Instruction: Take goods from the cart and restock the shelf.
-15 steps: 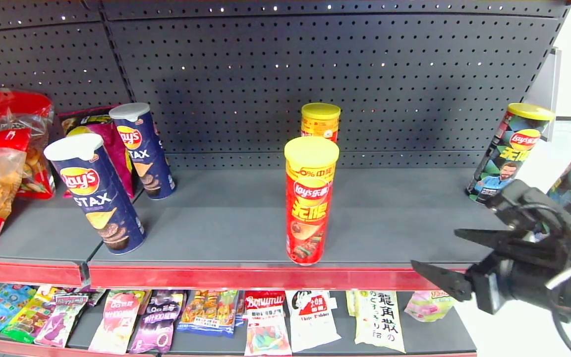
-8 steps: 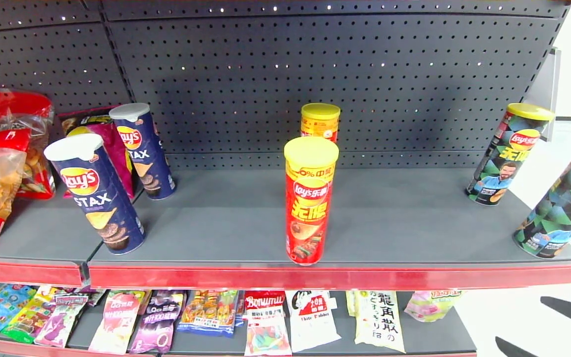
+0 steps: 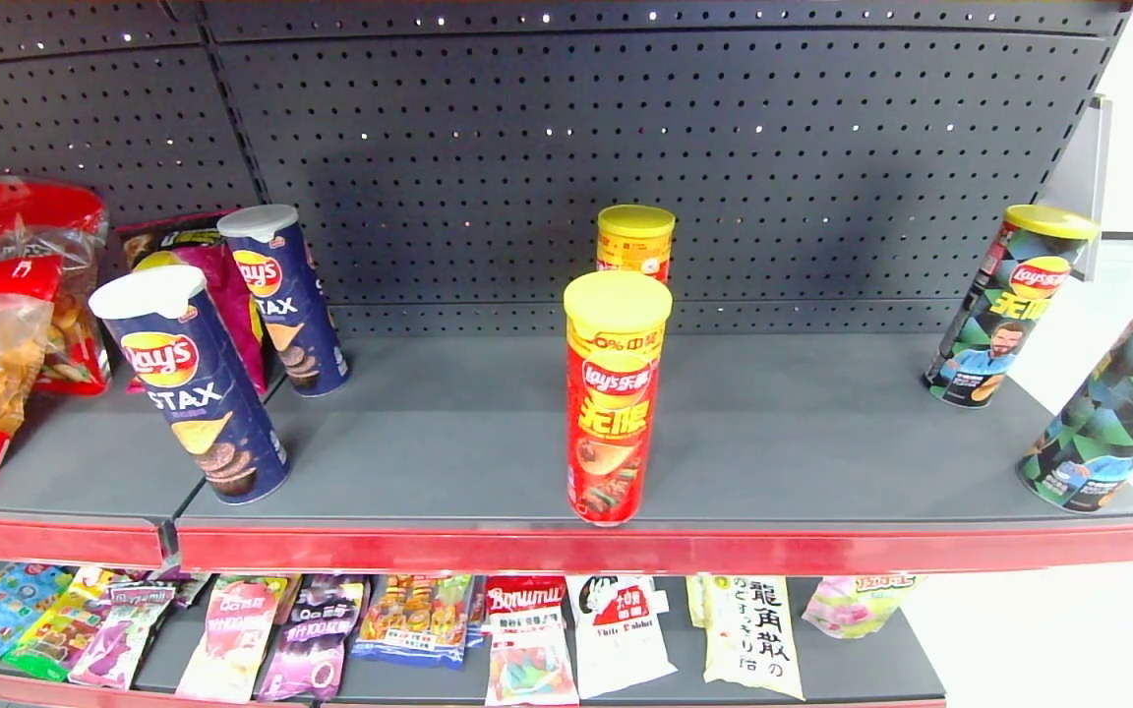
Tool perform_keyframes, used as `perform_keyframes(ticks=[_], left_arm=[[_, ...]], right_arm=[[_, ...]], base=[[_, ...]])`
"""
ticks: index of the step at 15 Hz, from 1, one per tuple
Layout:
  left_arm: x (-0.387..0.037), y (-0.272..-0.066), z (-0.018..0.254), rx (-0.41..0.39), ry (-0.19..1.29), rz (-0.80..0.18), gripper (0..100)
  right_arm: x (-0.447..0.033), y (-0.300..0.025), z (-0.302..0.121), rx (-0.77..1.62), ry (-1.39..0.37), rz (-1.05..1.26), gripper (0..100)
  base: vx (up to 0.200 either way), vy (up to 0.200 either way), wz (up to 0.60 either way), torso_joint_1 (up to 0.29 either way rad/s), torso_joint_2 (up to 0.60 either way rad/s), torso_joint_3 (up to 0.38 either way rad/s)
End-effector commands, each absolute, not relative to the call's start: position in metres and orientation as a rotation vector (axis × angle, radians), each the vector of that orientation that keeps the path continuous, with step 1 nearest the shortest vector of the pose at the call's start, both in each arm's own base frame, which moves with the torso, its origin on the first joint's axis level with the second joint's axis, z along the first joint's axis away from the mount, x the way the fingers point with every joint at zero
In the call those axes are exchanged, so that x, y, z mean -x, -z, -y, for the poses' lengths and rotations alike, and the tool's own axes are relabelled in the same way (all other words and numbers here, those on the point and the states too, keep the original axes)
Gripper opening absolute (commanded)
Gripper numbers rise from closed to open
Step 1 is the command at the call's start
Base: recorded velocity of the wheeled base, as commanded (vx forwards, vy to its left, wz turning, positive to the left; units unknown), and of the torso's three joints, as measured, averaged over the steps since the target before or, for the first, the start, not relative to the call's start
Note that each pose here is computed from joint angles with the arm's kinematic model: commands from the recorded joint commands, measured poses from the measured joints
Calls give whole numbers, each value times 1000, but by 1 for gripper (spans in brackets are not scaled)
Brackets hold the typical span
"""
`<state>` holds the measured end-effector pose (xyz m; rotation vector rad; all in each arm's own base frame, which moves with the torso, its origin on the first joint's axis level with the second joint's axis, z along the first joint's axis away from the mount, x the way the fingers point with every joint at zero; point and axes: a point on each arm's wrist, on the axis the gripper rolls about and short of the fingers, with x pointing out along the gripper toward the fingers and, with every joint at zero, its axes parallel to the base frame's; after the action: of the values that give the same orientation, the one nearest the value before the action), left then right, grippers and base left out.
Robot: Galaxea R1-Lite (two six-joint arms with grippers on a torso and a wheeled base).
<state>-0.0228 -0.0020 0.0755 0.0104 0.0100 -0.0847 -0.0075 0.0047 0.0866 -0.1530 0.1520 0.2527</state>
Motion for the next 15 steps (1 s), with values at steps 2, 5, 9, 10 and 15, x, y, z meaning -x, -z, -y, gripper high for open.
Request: perform_keyframes(ticks=[2, 5, 9, 10, 15], left_arm=[[23, -75, 2, -10, 84, -10, 100], [23, -75, 2, -10, 84, -10, 100], [23, -75, 2, -10, 84, -10, 100], [23, -75, 2, -10, 84, -10, 100], [23, -75, 2, -10, 84, -10, 100]], right_arm=[[23, -81, -2, 87, -90, 58, 100], [23, -81, 1, 4, 22, 51, 100], [22, -75, 0, 6, -5, -18, 100], [23, -75, 0, 11, -2, -9, 100], [23, -75, 0, 5, 2, -8, 100]], base=[[0, 0, 0, 0, 0, 0], [0, 0, 0, 0, 0, 0], [0, 0, 0, 0, 0, 0], [0, 0, 0, 0, 0, 0], [0, 0, 0, 0, 0, 0]])
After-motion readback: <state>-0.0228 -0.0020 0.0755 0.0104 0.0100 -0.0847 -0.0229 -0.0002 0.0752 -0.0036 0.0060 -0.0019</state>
